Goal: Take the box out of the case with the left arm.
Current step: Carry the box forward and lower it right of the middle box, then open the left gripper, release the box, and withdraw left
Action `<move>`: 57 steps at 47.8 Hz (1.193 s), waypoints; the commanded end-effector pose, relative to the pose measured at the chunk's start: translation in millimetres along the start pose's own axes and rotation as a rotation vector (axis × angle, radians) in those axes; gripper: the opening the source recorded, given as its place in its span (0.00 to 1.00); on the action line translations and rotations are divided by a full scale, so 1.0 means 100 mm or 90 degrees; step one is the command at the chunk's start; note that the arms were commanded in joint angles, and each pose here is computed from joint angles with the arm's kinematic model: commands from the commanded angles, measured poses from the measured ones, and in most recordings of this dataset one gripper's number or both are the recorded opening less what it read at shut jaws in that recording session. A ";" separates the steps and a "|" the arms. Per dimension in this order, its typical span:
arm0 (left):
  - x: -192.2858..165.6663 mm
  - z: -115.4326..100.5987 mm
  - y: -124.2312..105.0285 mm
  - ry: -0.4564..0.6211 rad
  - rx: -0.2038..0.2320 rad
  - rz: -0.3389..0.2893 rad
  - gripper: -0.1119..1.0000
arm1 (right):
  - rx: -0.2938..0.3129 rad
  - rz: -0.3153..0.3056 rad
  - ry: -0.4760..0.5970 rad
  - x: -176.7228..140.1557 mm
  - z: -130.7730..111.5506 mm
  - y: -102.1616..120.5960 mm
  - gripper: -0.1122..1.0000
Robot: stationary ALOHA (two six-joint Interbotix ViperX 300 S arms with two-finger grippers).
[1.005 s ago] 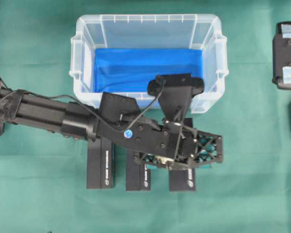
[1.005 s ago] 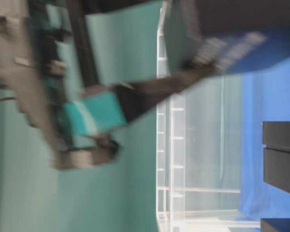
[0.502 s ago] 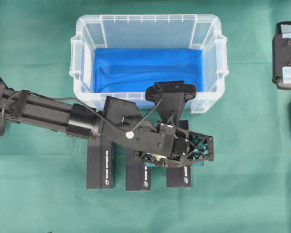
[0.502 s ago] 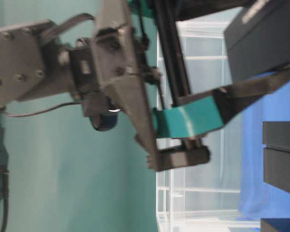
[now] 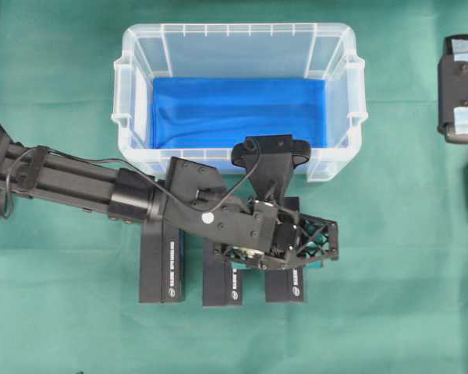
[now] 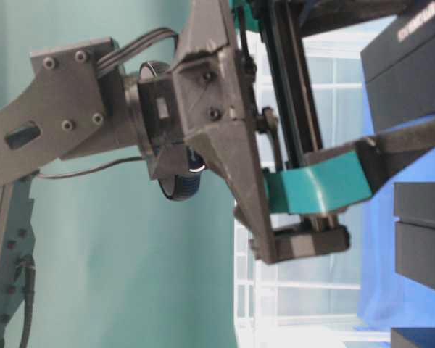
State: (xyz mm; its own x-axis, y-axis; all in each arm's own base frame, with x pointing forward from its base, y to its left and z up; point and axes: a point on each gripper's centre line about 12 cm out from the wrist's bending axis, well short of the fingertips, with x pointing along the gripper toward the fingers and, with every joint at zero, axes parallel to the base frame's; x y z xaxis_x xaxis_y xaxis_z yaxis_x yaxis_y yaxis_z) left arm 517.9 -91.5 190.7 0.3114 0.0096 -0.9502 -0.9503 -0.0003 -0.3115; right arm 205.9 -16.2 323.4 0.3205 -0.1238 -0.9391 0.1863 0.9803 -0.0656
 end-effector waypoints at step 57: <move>-0.41 0.01 -0.09 0.017 -0.004 -0.050 0.94 | -0.001 -0.001 -0.009 -0.03 0.02 0.00 0.12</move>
State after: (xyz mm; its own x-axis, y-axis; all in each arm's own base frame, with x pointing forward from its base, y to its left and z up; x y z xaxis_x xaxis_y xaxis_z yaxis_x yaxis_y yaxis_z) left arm 516.2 -94.2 189.4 0.3047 -0.0023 -0.9525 -0.9524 0.0039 -0.3047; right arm 205.8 -16.4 323.4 0.3205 -0.1252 -0.9389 0.1850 0.9804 -0.0676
